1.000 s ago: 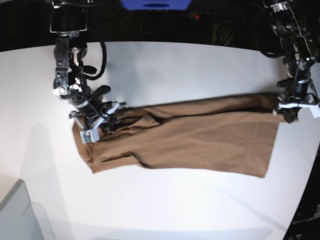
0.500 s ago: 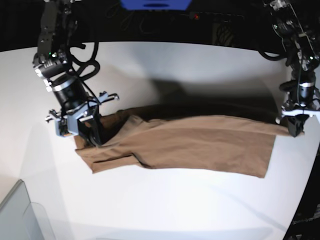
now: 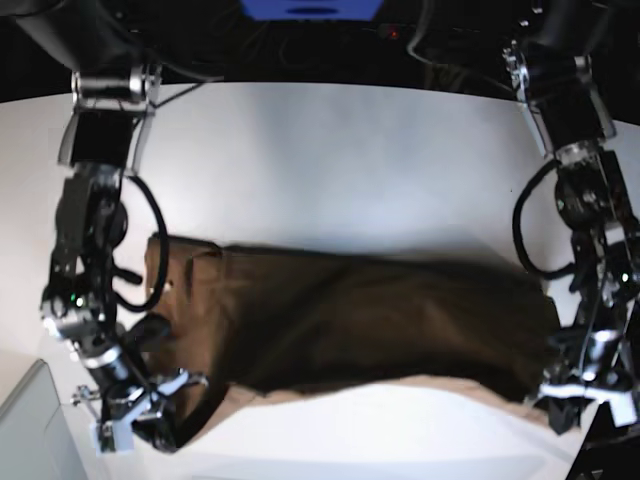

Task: Layout the t-shirt on the table in an organized manner, then fold the t-shirt properly
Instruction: 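Lift the shirt high with both grippers and lay it down flat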

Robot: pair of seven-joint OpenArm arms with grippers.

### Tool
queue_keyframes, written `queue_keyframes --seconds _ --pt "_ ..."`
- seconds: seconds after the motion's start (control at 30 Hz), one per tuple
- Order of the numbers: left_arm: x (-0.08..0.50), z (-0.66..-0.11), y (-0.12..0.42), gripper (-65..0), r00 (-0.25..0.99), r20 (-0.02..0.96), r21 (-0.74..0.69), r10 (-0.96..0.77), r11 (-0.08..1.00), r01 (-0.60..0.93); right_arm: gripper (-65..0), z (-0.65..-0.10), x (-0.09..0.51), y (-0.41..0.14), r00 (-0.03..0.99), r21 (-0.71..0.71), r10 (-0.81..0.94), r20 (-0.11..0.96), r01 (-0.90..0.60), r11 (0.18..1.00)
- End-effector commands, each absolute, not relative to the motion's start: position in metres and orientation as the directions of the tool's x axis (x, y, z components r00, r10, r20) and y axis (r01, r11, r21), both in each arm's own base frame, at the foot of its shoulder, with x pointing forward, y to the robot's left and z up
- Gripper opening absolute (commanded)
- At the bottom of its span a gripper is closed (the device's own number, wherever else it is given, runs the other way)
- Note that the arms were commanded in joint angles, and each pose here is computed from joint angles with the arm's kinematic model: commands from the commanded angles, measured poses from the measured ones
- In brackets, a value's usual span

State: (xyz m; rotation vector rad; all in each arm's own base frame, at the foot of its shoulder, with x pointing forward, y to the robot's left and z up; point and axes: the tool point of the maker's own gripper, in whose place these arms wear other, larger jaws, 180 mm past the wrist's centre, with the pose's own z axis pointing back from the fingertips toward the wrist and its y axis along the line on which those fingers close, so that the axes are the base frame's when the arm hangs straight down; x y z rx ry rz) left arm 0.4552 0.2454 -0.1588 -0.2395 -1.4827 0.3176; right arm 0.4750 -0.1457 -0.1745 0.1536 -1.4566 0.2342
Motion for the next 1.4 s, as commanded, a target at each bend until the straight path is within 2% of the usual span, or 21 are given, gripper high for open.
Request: queue_keyframes --seconds 0.0,0.17,0.37,0.43,0.57,0.67,0.9,1.07,1.17,1.23,1.37 --pt "0.469 -0.129 0.237 -64.8 0.0 0.947 -0.321 0.321 0.947 -0.015 -65.0 -0.136 0.489 -0.155 0.0 -0.061 0.063 0.998 -0.235 0.97" --pt "0.519 -0.074 0.214 -64.8 -0.04 0.959 -0.277 0.279 0.96 0.05 -65.0 -0.056 0.537 -0.173 -0.099 -0.083 0.062 0.993 -0.22 0.972" --pt "0.545 0.01 0.201 -64.8 -0.141 0.951 -0.261 0.275 0.959 0.11 -65.0 0.057 0.541 -0.192 -0.279 -0.155 0.103 0.955 -0.173 0.973" --pt "0.547 0.031 0.194 -64.9 -0.17 0.943 -0.266 0.286 0.955 0.134 -65.0 0.079 0.536 -0.198 -0.317 -0.173 0.117 0.941 -0.154 0.973" --pt "0.544 0.039 0.19 -64.9 -0.187 0.941 -0.258 0.283 0.955 0.146 -65.0 0.084 0.528 -0.209 -0.331 -0.199 0.148 0.932 -0.126 0.972" --pt "0.535 0.029 0.185 -64.9 -0.185 0.944 -0.245 0.271 0.957 0.155 -65.0 0.047 0.516 -0.211 -0.278 -0.224 0.183 0.943 -0.121 0.967" --pt "0.503 -0.08 0.176 -64.9 -0.029 0.968 -0.245 0.25 0.961 0.133 -65.0 -0.073 0.461 -0.2 -0.144 -0.193 0.172 0.974 -0.149 0.97" --pt "0.451 -0.166 0.169 -64.9 0.115 0.966 -0.244 0.232 0.963 0.112 -65.0 -0.144 0.403 -0.2 -0.036 -0.049 0.043 0.998 -0.161 0.986" --pt "0.417 -0.223 0.181 -64.9 0.225 0.943 -0.264 0.247 0.963 0.049 -65.0 -0.189 0.364 -0.194 0.061 0.043 -0.033 0.998 -0.171 0.984" --pt "0.391 -0.257 0.191 -64.9 0.294 0.921 -0.267 0.255 0.964 0.0 -65.0 -0.228 0.333 -0.184 0.162 0.107 -0.079 0.984 -0.173 0.979" --pt "0.35 -0.308 0.224 -64.9 0.393 0.873 -0.262 0.289 0.957 -0.121 -65.0 -0.277 0.287 -0.169 0.264 0.202 -0.156 0.952 -0.153 0.967"
